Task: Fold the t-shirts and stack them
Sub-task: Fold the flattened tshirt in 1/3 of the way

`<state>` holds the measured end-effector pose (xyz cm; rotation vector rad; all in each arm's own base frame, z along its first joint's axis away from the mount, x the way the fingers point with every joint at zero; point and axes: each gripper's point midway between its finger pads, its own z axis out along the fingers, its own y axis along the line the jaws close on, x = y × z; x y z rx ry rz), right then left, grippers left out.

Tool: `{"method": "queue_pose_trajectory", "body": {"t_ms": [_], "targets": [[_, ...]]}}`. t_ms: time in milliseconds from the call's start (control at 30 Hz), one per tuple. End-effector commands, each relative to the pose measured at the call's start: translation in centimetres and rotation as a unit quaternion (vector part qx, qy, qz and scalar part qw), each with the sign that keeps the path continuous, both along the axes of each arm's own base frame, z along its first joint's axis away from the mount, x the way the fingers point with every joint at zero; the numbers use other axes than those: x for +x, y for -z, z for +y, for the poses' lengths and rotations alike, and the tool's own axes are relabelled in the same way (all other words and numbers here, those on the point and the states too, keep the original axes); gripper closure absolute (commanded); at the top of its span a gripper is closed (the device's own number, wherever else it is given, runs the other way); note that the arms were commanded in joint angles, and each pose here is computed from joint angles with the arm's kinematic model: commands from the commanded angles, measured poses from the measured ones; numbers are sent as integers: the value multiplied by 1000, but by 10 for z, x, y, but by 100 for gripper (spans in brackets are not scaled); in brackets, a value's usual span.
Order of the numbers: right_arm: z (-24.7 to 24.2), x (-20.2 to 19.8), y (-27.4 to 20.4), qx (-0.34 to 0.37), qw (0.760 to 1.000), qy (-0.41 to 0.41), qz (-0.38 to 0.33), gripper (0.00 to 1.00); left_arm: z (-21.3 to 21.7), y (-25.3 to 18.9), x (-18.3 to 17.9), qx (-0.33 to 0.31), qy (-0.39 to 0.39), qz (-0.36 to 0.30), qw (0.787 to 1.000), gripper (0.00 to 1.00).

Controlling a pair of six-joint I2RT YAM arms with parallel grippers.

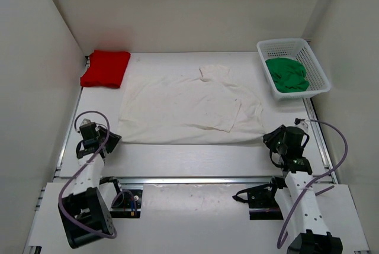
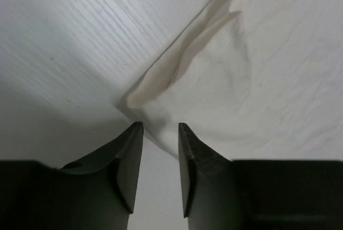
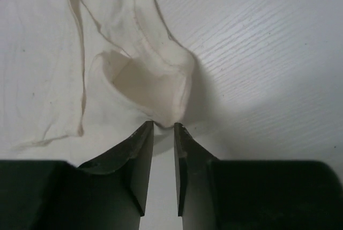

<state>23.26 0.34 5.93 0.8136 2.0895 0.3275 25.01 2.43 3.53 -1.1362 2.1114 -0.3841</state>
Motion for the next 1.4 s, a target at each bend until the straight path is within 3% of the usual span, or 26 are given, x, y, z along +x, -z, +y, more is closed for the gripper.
{"method": "queue_pose_trajectory", "body": {"t_ms": [0,33,67,133,200,300,367,400,567,733,867,1200,1367], "targets": [[-5,1,-15,-6,1000,6,-3,78,-1,0,-16,14,18,9,1000,52],[-6,0,-14,-7,1000,4,4,65,-3,-7,-11,20,26,2,999,47],[-10,4,-24,-23,1000,6,-5,58,0,-14,-8,29,21,-6,999,40],[-13,9,-44,-52,999,0,-16,52,6,-36,-1,47,17,-24,998,31],[-12,16,-68,-69,996,-17,-51,47,14,-51,6,72,14,-38,997,31],[16,31,-85,-57,992,-93,-68,74,-16,-62,23,59,59,-79,993,47],[58,42,-73,-29,984,-166,-54,95,-51,-60,35,46,107,-94,989,55],[70,42,-66,-30,981,-188,-46,100,-57,-58,38,48,110,-95,988,57],[140,56,-38,-40,957,-287,-19,96,-128,-57,52,61,211,-104,970,59],[157,69,-16,-24,952,-305,-4,74,-124,-43,56,37,204,-102,973,60],[160,68,-1,-4,953,-303,13,70,-110,-34,50,21,178,-105,978,60],[157,80,9,8,954,-297,26,75,-106,-18,44,16,169,-98,981,59],[166,88,5,7,950,-309,29,91,-109,-23,45,9,169,-103,980,59]]}}
